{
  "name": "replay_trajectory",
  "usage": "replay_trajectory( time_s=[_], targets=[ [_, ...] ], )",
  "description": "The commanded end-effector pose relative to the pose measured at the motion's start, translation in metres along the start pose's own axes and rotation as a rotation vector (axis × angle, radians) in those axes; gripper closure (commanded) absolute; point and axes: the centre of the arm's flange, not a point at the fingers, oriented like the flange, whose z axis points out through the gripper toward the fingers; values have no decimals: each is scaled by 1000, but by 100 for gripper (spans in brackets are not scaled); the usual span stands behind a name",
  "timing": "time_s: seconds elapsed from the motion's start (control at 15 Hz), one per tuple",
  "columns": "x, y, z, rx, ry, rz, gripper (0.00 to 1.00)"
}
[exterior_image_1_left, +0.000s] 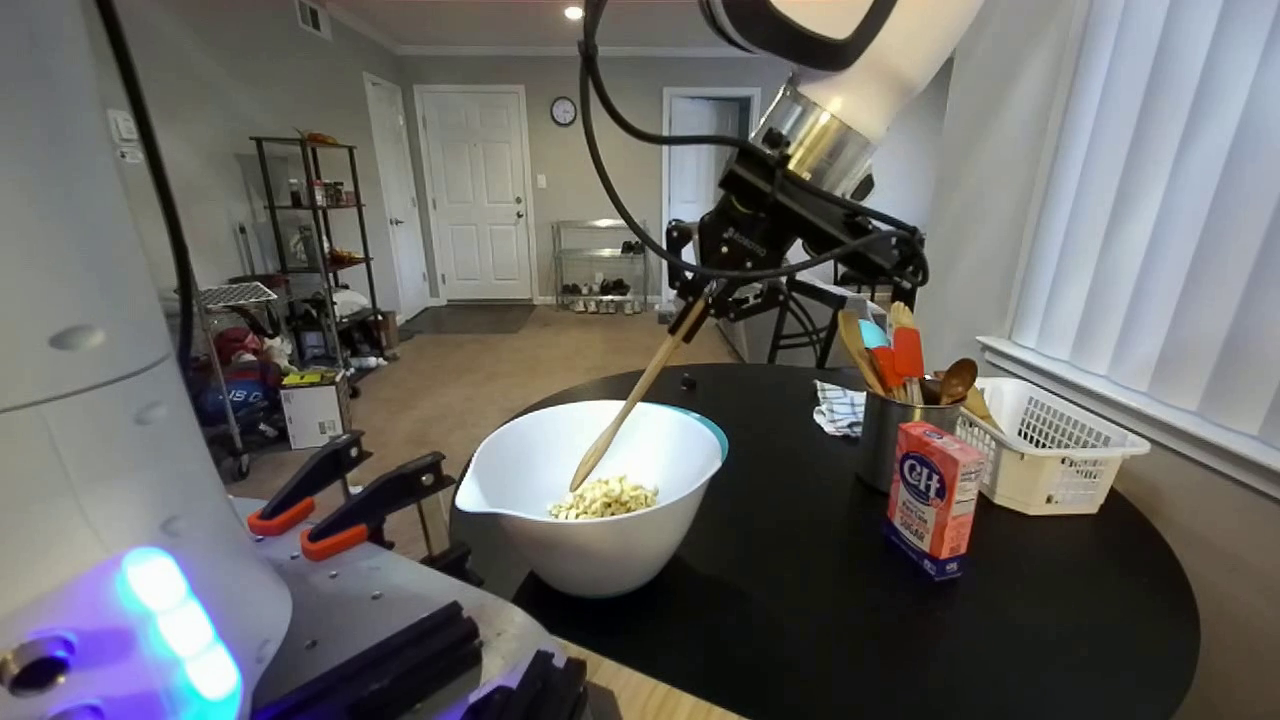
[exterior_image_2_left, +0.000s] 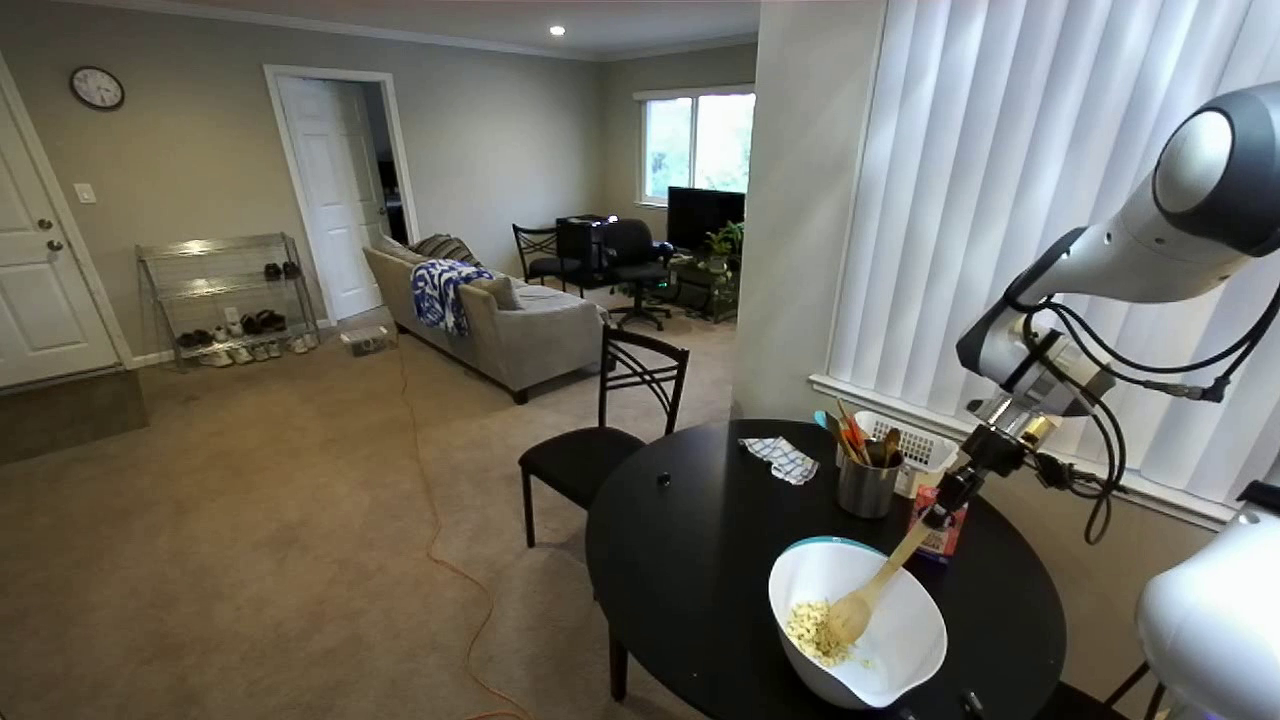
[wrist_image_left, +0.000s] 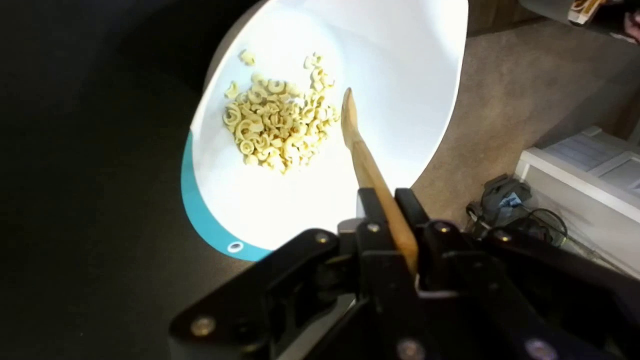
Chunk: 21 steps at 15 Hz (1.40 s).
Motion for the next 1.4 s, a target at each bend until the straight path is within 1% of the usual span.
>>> replay_trajectory(
  time_s=[0.0,0.2,0.4,0.47,0.6,1.0,1.07,1.33],
  targets=[
    [10,-26,4,-85,-16,-79,94],
    [16,-31,20,-125,-19,-124,94],
    [14,-35,32,-135,-49,-143,94],
    [22,-28,26,-114,-40,-108,88],
    [20,-31,31,-111,-48,-110,88],
    [20,-31,31,-112,-48,-111,88],
    [20,-31,31,-112,-48,-111,94],
    [25,-45,9,-215,-37,-139,94]
  ],
)
